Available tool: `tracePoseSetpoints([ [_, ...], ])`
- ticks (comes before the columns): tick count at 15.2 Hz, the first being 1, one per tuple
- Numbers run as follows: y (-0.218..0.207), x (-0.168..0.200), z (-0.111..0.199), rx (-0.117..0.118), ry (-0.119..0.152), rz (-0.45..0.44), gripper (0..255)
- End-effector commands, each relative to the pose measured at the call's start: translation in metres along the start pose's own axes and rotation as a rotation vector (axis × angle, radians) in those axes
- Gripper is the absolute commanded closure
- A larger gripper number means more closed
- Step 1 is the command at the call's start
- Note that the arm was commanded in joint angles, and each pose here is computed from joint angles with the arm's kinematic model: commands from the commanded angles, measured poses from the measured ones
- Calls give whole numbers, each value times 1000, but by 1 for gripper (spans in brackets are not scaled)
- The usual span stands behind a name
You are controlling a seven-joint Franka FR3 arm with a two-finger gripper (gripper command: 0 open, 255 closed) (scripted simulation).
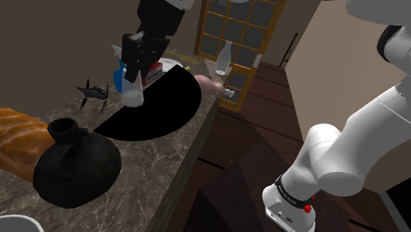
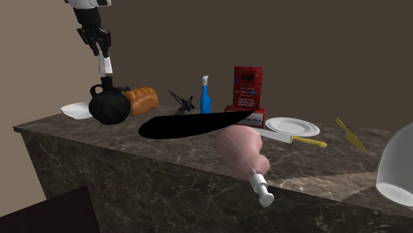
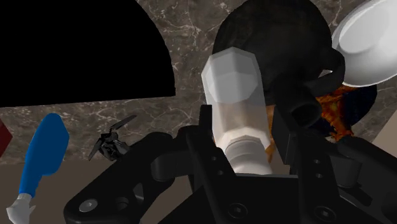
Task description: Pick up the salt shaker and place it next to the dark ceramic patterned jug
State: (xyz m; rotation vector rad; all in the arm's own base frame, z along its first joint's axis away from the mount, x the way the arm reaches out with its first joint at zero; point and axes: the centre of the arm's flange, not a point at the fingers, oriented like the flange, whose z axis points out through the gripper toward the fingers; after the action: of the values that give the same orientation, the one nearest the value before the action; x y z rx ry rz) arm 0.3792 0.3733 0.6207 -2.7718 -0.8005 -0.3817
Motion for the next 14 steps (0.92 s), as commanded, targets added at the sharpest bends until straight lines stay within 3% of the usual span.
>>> tracePoseSetpoints([
  [1, 2, -3, 10, 0, 1, 0, 255],
  [14, 12, -24, 75, 0, 1, 0, 255],
])
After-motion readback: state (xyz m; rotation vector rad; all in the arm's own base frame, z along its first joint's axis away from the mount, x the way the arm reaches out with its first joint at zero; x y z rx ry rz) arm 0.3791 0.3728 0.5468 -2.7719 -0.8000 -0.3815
